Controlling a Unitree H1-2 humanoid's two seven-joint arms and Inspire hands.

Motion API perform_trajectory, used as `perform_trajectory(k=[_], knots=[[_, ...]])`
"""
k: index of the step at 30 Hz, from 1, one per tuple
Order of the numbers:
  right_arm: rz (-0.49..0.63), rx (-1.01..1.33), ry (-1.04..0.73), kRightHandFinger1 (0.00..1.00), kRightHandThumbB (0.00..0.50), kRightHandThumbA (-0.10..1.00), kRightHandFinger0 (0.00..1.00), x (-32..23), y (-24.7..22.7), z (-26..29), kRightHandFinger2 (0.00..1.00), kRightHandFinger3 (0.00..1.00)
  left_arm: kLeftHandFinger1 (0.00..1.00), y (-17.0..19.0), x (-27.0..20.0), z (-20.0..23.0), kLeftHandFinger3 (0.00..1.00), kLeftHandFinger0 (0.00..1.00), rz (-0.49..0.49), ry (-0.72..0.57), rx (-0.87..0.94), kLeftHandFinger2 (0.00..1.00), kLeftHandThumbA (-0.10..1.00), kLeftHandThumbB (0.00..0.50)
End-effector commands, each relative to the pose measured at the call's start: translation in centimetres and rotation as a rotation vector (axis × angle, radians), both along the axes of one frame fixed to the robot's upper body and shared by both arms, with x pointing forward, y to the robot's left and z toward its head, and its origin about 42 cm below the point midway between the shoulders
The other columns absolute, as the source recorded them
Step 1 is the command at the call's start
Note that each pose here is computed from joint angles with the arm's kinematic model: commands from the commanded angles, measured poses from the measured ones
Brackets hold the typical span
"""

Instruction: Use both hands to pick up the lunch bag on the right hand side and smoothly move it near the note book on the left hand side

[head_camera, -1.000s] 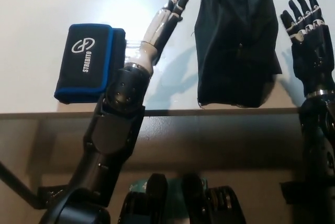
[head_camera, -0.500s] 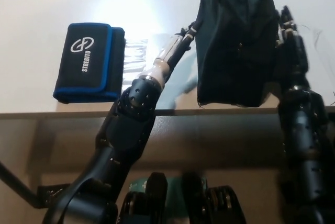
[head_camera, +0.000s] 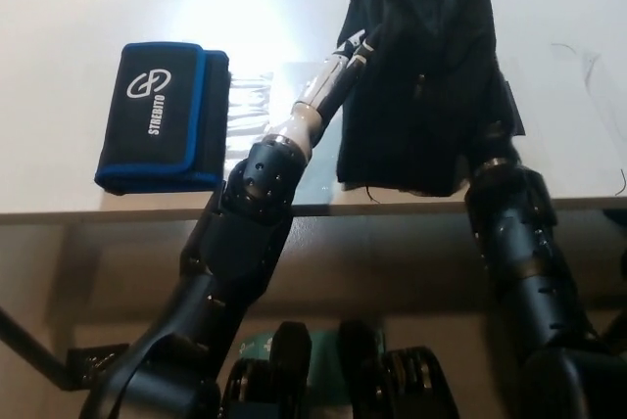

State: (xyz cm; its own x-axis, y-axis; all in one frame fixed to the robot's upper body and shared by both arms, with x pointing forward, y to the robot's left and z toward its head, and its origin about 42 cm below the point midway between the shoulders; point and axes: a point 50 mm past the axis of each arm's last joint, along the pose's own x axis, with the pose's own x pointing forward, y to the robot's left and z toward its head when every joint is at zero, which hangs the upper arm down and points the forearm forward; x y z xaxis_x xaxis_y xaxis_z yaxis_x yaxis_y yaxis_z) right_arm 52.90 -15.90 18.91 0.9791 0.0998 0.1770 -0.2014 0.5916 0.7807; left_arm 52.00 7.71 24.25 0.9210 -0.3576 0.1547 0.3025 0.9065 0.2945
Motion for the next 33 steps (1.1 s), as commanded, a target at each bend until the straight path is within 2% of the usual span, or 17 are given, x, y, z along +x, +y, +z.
perform_trajectory(k=[1, 4, 6, 8, 17, 19, 24, 30, 33], knots=[[0.099, -0.035, -0.112, 1.0, 0.352, 1.0, 1.0, 0.6, 4.5, 3.2, 1.0, 1.0, 1.0, -0.3, -0.5, 2.9, 1.0, 1.0, -0.012, -0.124, -0.056, 1.0, 1.0, 0.402], [0.106, -0.032, -0.109, 1.0, 0.35, 1.0, 1.0, 0.5, 5.1, 3.3, 1.0, 1.0, 1.0, 0.5, -0.8, 2.6, 1.0, 1.0, -0.004, -0.131, -0.102, 1.0, 1.0, 0.4], [0.116, -0.038, -0.109, 1.0, 0.347, 1.0, 1.0, 0.4, 5.7, 3.3, 1.0, 1.0, 1.0, 1.4, -1.2, 2.4, 1.0, 1.0, 0.013, -0.128, -0.135, 1.0, 1.0, 0.418], [0.13, -0.045, -0.109, 1.0, 0.332, 1.0, 1.0, 0.3, 6.2, 3.3, 1.0, 1.0, 1.0, 2.3, -1.7, 2.1, 1.0, 1.0, 0.021, -0.125, -0.181, 1.0, 1.0, 0.389], [0.168, -0.093, -0.108, 1.0, 0.336, 1.0, 1.0, 0.0, 9.3, 3.8, 1.0, 1.0, 1.0, 7.4, -2.7, 0.8, 1.0, 1.0, 0.099, -0.148, -0.159, 1.0, 1.0, 0.379], [0.175, -0.094, -0.105, 1.0, 0.345, 1.0, 1.0, 0.0, 9.9, 3.9, 1.0, 1.0, 1.0, 8.5, -3.0, 0.8, 1.0, 1.0, 0.113, -0.147, -0.175, 1.0, 1.0, 0.365], [0.191, -0.09, -0.11, 1.0, 0.36, 1.0, 1.0, 0.0, 11.1, 4.3, 1.0, 1.0, 1.0, 10.8, -2.7, 1.3, 1.0, 1.0, 0.151, -0.167, -0.17, 1.0, 1.0, 0.363], [0.209, -0.125, -0.137, 1.0, 0.372, 1.0, 1.0, 0.2, 12.5, 5.4, 1.0, 1.0, 1.0, 12.8, -2.0, 2.1, 1.0, 1.0, 0.167, -0.152, -0.17, 1.0, 1.0, 0.377], [0.215, -0.134, -0.143, 1.0, 0.347, 1.0, 1.0, 0.3, 13.1, 6.1, 1.0, 1.0, 1.0, 13.6, -1.4, 2.6, 1.0, 1.0, 0.168, -0.16, -0.165, 1.0, 1.0, 0.341]])
